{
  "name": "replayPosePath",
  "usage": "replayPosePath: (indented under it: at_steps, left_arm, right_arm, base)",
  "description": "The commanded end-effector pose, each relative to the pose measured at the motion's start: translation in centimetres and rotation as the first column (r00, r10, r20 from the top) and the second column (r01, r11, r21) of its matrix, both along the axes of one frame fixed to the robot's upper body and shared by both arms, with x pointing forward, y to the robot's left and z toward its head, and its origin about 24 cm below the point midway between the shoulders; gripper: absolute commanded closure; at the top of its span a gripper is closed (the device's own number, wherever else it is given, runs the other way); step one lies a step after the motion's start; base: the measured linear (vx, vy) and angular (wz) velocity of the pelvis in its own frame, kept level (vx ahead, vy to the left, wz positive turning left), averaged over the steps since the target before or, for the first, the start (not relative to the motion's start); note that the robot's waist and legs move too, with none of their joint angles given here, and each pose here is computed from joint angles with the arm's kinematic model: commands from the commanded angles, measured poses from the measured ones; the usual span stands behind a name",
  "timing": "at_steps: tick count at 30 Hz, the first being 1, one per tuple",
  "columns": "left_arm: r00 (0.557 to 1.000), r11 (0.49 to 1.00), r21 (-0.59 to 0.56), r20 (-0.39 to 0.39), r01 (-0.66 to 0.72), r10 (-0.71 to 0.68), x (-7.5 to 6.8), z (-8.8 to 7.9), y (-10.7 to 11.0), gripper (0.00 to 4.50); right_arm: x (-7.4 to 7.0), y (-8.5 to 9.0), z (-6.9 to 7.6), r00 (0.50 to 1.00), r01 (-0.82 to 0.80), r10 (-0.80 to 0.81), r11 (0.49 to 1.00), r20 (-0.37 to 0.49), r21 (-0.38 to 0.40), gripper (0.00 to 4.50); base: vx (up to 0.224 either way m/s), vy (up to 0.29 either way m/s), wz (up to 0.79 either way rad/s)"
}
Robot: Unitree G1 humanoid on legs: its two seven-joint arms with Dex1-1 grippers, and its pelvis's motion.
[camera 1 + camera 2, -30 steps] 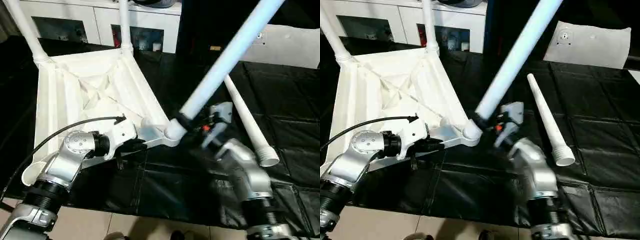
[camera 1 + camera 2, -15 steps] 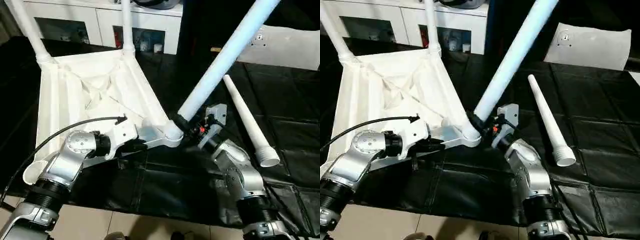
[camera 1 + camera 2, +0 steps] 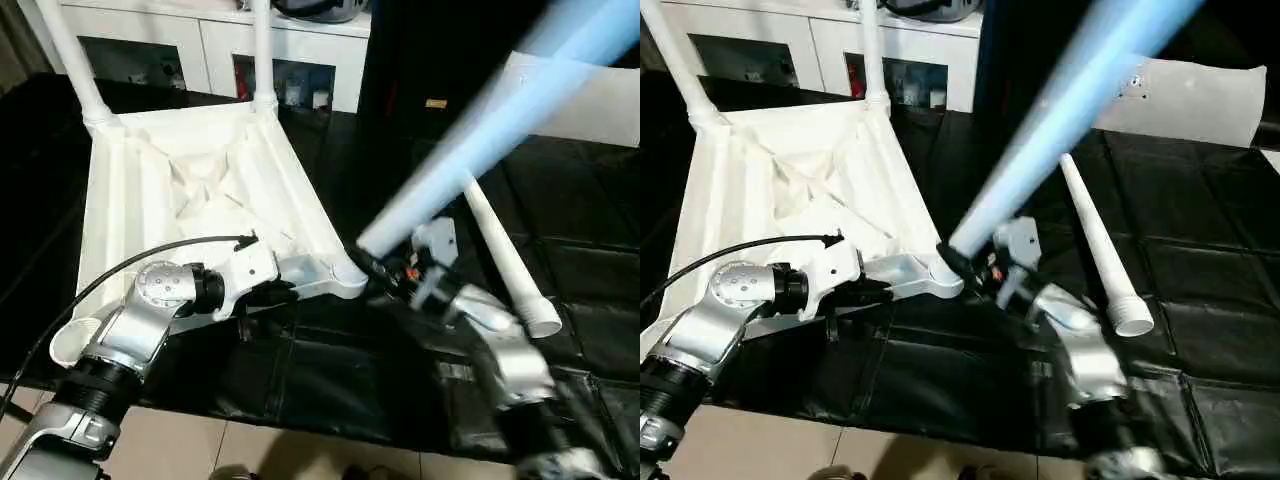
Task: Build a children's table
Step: Insert table leg to table base
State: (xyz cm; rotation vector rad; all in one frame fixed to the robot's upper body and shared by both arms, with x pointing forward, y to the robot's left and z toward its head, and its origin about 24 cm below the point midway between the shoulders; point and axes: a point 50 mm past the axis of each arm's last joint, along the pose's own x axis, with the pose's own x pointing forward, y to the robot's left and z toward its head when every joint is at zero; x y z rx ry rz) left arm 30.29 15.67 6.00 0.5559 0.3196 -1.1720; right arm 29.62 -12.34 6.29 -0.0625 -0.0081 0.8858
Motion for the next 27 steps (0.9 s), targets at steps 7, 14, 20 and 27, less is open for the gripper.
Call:
replayPosePath:
  at_steps: [7, 14, 20, 27]
  left_arm:
    - [0.999, 0.999, -0.004, -0.011, 0.048, -0.048, 0.1, 0.5, 0.5, 4.5]
    - [0.979, 0.985, 0.053, -0.132, 0.165, -0.157, 0.2, 0.9, 0.9, 4.5]
    - [0.956, 0.968, 0.071, -0.187, 0.24, -0.224, 0.6, 1.4, 0.8, 4.5]
    - [0.951, 0.962, 0.117, -0.219, 0.247, -0.217, 1.0, 0.9, 0.7, 4.5]
  right_arm:
    - [0.1, 0.0, -1.1, 0.994, -0.09, 0.081, 0.984, -0.067, -0.153, 2.63]
    - [0.1, 1.7, -0.8, 0.958, -0.277, 0.257, 0.943, -0.126, -0.183, 2.63]
    - [-0.2, 1.6, -1.3, 0.928, -0.357, 0.324, 0.913, -0.183, -0.197, 2.63]
    - [-0.5, 1.8, -1.3, 0.903, -0.413, 0.375, 0.893, -0.212, -0.18, 2.63]
  base:
    - [0.0, 0.0, 0.0]
    - [0.0, 0.0, 0.0]
    - [0.0, 0.0, 0.0]
    - [0.0, 0.0, 0.0]
